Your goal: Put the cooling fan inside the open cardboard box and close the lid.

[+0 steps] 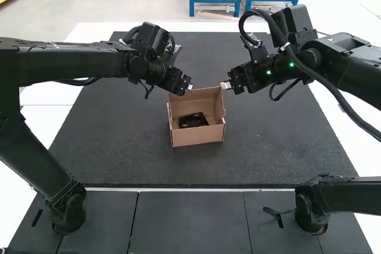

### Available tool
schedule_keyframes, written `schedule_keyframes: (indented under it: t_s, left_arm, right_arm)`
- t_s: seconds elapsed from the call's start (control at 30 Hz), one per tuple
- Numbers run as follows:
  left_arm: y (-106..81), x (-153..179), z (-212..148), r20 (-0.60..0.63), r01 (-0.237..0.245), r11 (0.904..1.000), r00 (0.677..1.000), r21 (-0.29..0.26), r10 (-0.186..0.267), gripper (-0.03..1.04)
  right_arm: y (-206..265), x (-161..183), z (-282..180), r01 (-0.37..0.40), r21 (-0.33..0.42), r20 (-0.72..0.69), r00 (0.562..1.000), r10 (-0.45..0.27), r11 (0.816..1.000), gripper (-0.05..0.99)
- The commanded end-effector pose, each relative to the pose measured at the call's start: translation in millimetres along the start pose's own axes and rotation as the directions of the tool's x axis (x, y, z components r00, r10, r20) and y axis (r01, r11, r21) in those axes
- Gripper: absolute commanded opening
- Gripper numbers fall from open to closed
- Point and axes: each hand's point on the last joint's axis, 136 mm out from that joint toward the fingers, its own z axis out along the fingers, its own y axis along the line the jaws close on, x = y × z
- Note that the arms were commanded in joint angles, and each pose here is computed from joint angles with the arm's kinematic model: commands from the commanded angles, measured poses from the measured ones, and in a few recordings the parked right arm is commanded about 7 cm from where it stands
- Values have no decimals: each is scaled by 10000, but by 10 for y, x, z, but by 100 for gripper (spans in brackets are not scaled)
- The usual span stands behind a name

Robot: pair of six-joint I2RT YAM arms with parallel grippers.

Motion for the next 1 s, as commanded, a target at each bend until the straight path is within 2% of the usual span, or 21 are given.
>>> schedule_keyframes:
  t_s: [0.0, 0.23, 0.7, 0.97]
  left_arm:
    - [-79, 14, 18, -37, -115, 9996, 9999, 248, 116, 96]
    - [-202, 163, 53, -329, -294, 9985, 9990, 472, 309, 96]
    - [-203, 371, 372, -705, -122, 9990, 9974, 431, 152, 96]
    - [-225, 413, 408, -810, -141, 9988, 9966, 464, 178, 96]
  right_arm:
    - [8, -85, -100, -84, -77, 416, 9991, 87, 9999, 89]
    - [43, -87, -106, -88, -275, 449, 9989, 100, 9996, 89]
    - [51, -64, -103, -139, -310, 420, 9990, 152, 9994, 89]
    - [53, -67, -116, -148, -308, 450, 9989, 162, 9994, 89]
